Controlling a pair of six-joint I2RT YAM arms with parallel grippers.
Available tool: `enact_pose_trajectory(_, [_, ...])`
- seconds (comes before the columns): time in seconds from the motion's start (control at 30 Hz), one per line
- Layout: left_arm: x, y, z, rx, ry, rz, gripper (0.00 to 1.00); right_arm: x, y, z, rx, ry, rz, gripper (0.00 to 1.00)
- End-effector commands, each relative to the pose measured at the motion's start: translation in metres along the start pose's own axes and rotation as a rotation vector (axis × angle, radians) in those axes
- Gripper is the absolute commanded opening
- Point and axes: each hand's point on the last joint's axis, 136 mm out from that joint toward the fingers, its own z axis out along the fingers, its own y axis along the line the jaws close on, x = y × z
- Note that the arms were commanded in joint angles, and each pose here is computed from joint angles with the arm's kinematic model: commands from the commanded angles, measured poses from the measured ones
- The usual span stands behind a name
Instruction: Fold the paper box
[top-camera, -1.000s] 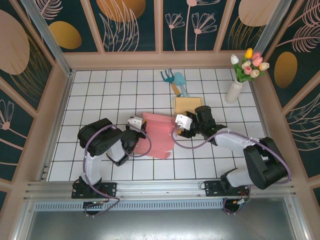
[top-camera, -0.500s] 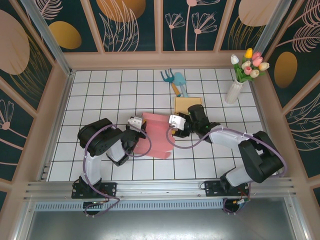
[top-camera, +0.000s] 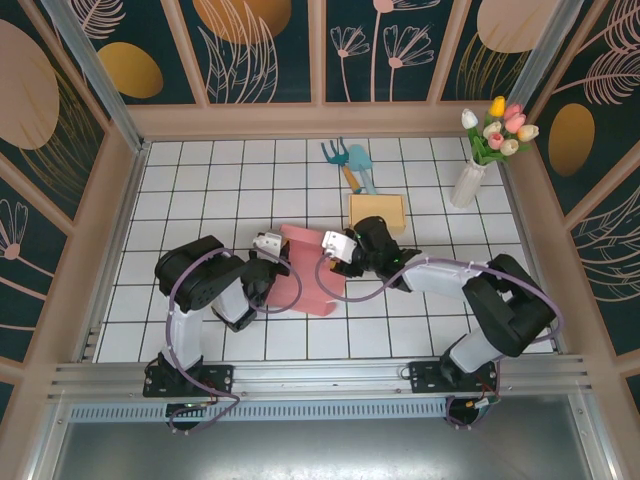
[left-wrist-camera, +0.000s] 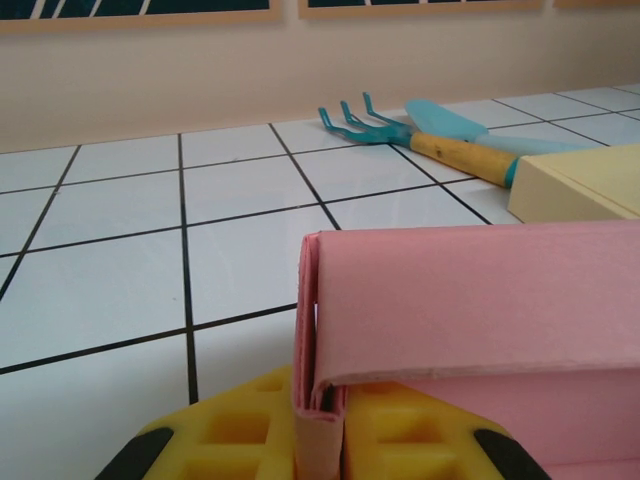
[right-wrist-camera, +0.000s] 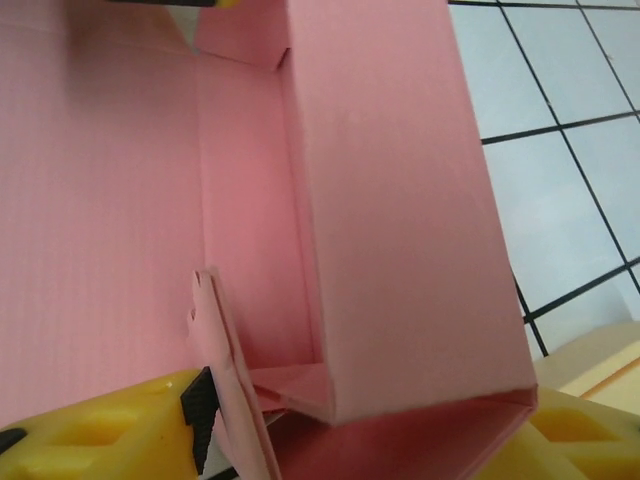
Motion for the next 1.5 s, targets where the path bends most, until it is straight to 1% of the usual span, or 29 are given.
enact_pose_trajectory(0.0, [-0.019,-0.015,-0.007,0.08,-0.103,-0.051,0.15,-0.035,-0.008,0.006,0.065,-0.071,0.093,0.66])
enact_pose_trajectory(0.1, [-0.019,-0.014,-0.007,0.078,-0.102,-0.051,0.15,-0.035,-0.007,0.002,0.084,-0.073,0.169,0.67])
enact_pose_trajectory(0.27, [-0.019,-0.013,-0.006,0.071,-0.103,-0.056,0.15,-0.02,-0.022,-0.012,0.224,-0.097,0.351,0.66])
enact_pose_trajectory(0.43, [-0.019,-0.013,-0.006,0.069,-0.102,-0.057,0.15,-0.014,-0.021,-0.019,0.267,-0.146,0.51,0.65])
enact_pose_trajectory(0.53, [-0.019,-0.013,-0.006,0.069,-0.104,-0.059,0.15,-0.019,-0.021,-0.022,0.294,-0.183,0.578,0.64])
enact_pose_trajectory(0.6, [-0.02,-0.013,-0.006,0.069,-0.106,-0.063,0.15,-0.026,-0.018,-0.021,0.296,-0.213,0.58,0.63])
enact_pose_trajectory(0.67, [-0.02,-0.013,-0.006,0.069,-0.106,-0.063,0.15,-0.035,-0.015,-0.017,0.29,-0.235,0.577,0.56])
enact_pose_trajectory(0.77, [-0.019,-0.013,-0.006,0.068,-0.104,-0.063,0.15,-0.047,-0.01,-0.009,0.276,-0.241,0.564,0.5])
enact_pose_trajectory(0.87, [-0.019,-0.013,-0.006,0.067,-0.102,-0.062,0.15,-0.058,-0.004,-0.004,0.26,-0.261,0.552,0.49])
enact_pose_trajectory(0.97, [-0.019,-0.013,-0.006,0.068,-0.101,-0.06,0.15,-0.064,-0.001,-0.003,0.252,-0.283,0.576,0.49])
enact_pose_trajectory(1.07, [-0.019,-0.013,-0.006,0.067,-0.103,-0.061,0.15,-0.059,-0.009,-0.007,0.309,-0.293,0.63,0.49])
enact_pose_trajectory(1.13, [-0.02,-0.012,-0.006,0.067,-0.104,-0.062,0.15,-0.053,-0.013,-0.009,0.347,-0.298,0.661,0.52])
enact_pose_trajectory(1.2, [-0.02,-0.013,-0.006,0.068,-0.104,-0.062,0.15,-0.049,-0.011,-0.006,0.35,-0.287,0.663,0.53])
enact_pose_trajectory(1.3, [-0.019,-0.013,-0.006,0.069,-0.103,-0.062,0.15,-0.04,-0.01,0.001,0.368,-0.258,0.682,0.53])
enact_pose_trajectory(1.47, [-0.019,-0.012,-0.005,0.064,-0.101,-0.063,0.15,-0.025,-0.021,-0.001,0.461,-0.257,0.723,0.5])
